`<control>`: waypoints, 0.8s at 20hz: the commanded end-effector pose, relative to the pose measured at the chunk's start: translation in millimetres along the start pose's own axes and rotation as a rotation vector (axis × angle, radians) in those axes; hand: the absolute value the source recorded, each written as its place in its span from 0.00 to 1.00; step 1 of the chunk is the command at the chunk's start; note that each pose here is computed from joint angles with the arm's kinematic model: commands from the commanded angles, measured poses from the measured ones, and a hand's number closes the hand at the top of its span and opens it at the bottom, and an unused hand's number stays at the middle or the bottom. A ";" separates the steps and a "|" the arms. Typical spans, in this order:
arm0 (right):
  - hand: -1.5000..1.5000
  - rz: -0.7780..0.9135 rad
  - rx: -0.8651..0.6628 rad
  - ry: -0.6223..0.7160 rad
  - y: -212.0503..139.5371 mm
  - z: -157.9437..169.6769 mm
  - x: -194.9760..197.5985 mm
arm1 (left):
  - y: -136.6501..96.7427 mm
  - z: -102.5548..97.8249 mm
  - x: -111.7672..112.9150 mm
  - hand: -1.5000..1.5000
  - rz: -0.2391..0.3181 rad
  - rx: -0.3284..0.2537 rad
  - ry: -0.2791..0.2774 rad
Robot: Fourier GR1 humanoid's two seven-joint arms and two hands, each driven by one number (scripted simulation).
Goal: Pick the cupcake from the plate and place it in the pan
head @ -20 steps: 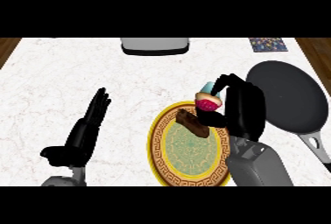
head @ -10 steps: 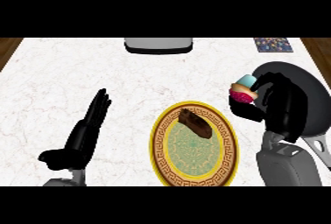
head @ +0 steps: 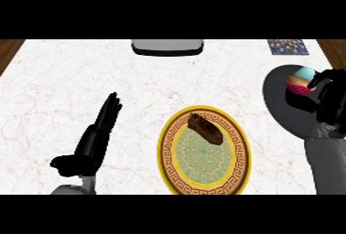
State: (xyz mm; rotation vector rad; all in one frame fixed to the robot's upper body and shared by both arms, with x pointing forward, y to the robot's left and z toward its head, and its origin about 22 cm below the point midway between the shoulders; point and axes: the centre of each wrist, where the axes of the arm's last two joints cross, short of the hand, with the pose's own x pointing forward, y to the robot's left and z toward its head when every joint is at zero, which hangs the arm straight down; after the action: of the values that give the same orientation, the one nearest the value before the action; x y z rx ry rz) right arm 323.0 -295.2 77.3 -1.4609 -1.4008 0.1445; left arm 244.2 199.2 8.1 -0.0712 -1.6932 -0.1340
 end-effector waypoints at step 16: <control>0.00 0.092 0.374 0.207 26.7 -88.0 -87.8 | -8.8 -7.7 0.5 0.50 -0.005 -0.036 -0.026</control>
State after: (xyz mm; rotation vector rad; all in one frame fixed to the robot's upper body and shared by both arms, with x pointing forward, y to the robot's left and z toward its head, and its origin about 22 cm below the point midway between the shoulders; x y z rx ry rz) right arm 366.9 -405.8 50.2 -1.3258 -1.2113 0.1533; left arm 247.8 193.3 7.9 -0.0885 -1.7135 -0.1560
